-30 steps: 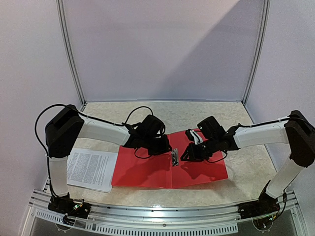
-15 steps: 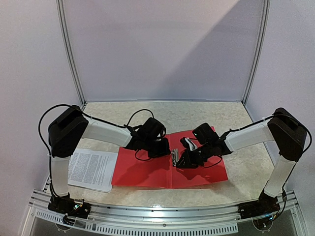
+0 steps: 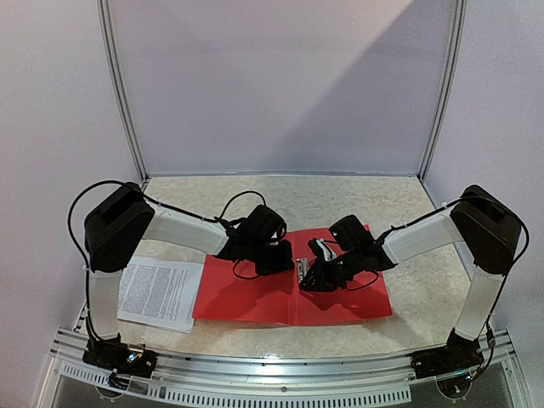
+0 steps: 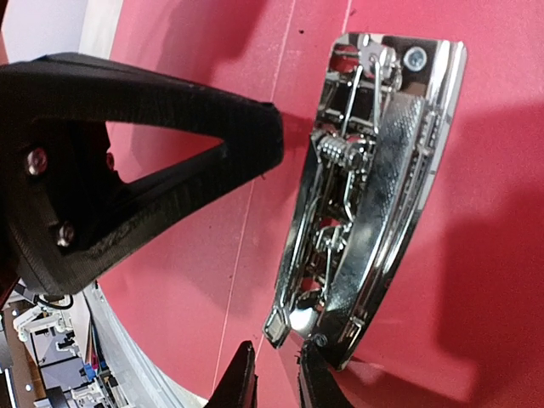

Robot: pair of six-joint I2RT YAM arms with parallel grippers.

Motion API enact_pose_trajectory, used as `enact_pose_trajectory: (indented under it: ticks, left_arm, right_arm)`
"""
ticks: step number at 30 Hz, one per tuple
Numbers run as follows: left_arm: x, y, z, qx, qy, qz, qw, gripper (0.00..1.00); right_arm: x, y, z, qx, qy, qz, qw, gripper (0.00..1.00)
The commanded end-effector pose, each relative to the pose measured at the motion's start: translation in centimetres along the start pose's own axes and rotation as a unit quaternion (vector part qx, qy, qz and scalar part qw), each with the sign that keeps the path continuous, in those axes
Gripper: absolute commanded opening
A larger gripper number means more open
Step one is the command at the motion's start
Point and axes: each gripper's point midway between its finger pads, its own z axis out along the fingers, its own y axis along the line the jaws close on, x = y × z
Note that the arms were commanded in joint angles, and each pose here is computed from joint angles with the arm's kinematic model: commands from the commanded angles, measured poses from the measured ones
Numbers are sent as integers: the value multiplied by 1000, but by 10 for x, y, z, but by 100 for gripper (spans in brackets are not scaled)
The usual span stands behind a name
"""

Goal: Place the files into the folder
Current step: Open the spring clip on the folder at the center of the board.

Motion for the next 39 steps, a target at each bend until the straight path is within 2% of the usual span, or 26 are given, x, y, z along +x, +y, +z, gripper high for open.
enact_pose_trajectory:
  ticks: [1,8,12,21,26,32,39]
  left_arm:
    - [8,11,9,-7,12,0,1000,1]
    - [7,12,9,-8,13,1,1000,0]
    - [8,11,11,-5,14,2,1000,0]
    - [1,2,20,11,5,11,1000,4]
    - [0,6,20,6,2,12,1000,4]
    - [7,12,19,12,8,13,1000,3]
    - [13,17,16,17,14,15,1000,2]
  right_arm:
    - [-3,-6,10,11,-7,14,1000,16]
    - [0,-17,11,28,-8,28,999,6]
    - [6,-28,12,46,-4,42,998,4]
    - [39,-66,20,62,38,140,987,2]
    - [59,-101,16,136,57,175,973,3]
    - [72,-139,8,232,68,176,954,3]
    - [48,-144,-13,334,47,141,931,3]
